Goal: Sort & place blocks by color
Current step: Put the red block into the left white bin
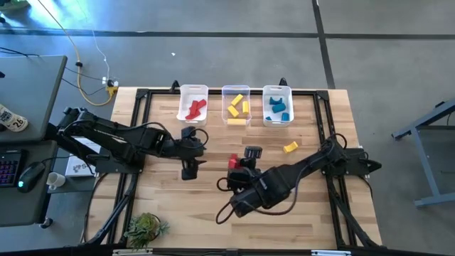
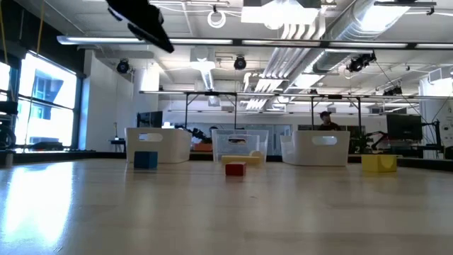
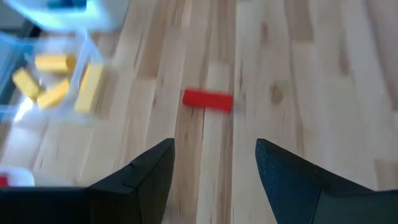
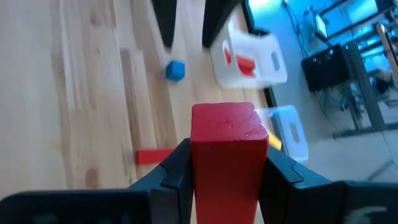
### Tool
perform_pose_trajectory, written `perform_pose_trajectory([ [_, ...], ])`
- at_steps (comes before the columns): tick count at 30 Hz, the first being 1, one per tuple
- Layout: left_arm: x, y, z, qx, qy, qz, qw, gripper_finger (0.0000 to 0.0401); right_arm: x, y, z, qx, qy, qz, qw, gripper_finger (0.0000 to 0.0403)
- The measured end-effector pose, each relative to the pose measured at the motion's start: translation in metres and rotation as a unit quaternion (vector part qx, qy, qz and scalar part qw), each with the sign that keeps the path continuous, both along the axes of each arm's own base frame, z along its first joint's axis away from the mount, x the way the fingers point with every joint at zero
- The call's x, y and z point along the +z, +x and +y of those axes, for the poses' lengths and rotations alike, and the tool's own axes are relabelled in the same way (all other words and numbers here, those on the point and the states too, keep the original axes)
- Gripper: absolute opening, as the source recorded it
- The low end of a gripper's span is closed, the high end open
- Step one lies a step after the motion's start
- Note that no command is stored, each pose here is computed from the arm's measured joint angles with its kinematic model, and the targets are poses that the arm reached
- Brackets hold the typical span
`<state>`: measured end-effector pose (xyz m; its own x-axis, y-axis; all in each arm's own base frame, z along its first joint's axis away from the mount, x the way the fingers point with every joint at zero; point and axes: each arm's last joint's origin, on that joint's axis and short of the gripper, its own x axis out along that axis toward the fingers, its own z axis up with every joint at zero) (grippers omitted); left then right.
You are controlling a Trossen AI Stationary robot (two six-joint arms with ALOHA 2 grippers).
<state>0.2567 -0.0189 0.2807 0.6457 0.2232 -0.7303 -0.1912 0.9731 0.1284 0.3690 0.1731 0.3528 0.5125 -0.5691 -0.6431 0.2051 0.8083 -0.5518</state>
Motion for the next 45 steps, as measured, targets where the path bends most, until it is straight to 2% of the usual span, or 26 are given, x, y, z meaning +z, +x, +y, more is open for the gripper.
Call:
perform_pose_trajectory([
  [5, 0.009, 0.01, -0.001, -0.022, 0.009, -0.064, 0.998, 0.0213, 0.027, -0.005, -0.003, 0.023, 0.01, -0.053, 0.998, 0.0104],
  [9, 0.017, 0.016, -0.004, -0.063, -0.002, -0.111, 0.992, 0.0213, 0.047, -0.014, -0.008, 0.026, 0.028, -0.096, 0.995, 0.0104],
  [16, 0.03, 0.024, -0.008, -0.114, -0.016, -0.187, 0.976, 0.0213, 0.08, -0.029, -0.011, 0.041, 0.06, -0.166, 0.983, 0.0104],
  [23, 0.043, 0.029, -0.012, -0.168, -0.033, -0.256, 0.951, 0.0213, 0.1, -0.028, -0.006, 0.112, 0.127, -0.213, 0.962, 0.0104],
  [30, 0.056, 0.032, -0.015, -0.212, -0.053, -0.319, 0.922, 0.0213, 0.105, -0.025, -0.002, 0.155, 0.159, -0.227, 0.948, 0.0104],
  [37, 0.068, 0.033, -0.015, -0.214, -0.047, -0.375, 0.901, 0.0213, 0.107, -0.023, -0.001, 0.157, 0.165, -0.239, 0.944, 0.0104],
  [40, 0.07, 0.033, -0.016, -0.237, -0.041, -0.387, 0.89, 0.0213, 0.107, -0.023, -0.002, 0.146, 0.157, -0.244, 0.946, 0.0104],
  [45, 0.072, 0.033, -0.017, -0.242, -0.041, -0.394, 0.885, 0.0213, 0.107, -0.023, -0.002, 0.142, 0.152, -0.246, 0.947, 0.0104],
])
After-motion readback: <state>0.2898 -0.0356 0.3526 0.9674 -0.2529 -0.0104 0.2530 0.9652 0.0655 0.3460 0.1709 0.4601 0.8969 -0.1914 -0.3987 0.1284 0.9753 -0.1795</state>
